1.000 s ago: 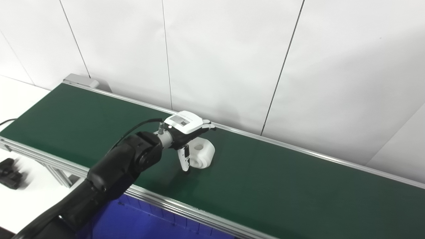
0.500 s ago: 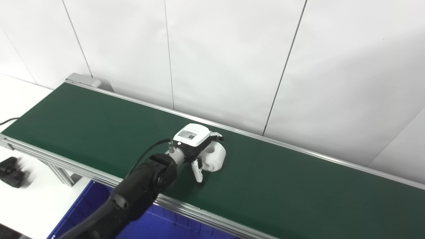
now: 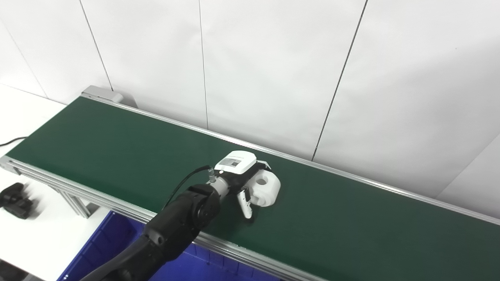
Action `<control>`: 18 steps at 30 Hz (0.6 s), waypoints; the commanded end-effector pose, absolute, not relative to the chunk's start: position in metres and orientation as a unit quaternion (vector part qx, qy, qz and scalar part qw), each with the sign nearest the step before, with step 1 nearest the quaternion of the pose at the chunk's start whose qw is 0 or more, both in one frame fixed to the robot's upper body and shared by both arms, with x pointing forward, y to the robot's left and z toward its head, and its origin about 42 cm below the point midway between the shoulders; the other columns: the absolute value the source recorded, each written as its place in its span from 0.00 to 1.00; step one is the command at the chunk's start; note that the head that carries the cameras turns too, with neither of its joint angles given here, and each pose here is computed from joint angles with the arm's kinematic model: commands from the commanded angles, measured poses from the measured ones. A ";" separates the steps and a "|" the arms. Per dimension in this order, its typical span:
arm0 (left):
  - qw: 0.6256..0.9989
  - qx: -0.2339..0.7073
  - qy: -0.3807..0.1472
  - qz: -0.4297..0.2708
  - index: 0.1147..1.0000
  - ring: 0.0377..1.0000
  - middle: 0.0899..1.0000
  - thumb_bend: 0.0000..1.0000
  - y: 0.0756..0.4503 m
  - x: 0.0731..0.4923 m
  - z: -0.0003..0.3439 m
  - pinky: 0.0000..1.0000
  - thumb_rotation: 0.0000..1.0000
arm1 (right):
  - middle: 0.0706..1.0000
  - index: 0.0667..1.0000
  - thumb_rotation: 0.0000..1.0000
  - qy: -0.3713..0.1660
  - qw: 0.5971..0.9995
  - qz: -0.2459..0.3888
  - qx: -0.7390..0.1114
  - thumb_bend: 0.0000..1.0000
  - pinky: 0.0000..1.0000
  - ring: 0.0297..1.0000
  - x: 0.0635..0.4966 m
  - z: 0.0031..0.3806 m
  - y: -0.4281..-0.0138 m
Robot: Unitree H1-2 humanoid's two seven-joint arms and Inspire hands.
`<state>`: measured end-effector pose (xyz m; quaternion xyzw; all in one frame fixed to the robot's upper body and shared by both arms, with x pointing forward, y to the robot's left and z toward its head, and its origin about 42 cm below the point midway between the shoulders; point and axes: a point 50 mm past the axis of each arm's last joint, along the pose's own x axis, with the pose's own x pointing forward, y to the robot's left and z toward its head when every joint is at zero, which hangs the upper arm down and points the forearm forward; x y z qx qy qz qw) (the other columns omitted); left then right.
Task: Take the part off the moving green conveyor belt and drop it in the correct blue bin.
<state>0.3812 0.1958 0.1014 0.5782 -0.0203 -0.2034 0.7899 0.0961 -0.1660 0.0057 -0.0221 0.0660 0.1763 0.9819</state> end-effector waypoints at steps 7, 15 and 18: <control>0.789 0.575 -0.053 -0.209 0.45 0.32 0.39 0.52 0.180 0.390 0.111 0.27 0.00 | 0.95 0.98 0.98 0.029 0.983 0.182 -0.012 0.90 0.91 0.92 0.098 0.017 -0.162; 0.793 0.569 -0.048 -0.210 0.47 0.35 0.38 0.52 0.183 0.389 0.107 0.30 0.00 | 0.95 0.97 0.97 0.029 0.982 0.186 -0.013 0.89 0.90 0.91 0.098 0.017 -0.161; 0.794 0.568 -0.042 -0.210 0.47 0.36 0.38 0.52 0.185 0.388 0.107 0.31 0.00 | 0.95 0.98 0.97 0.030 0.982 0.187 -0.011 0.88 0.90 0.92 0.098 0.016 -0.161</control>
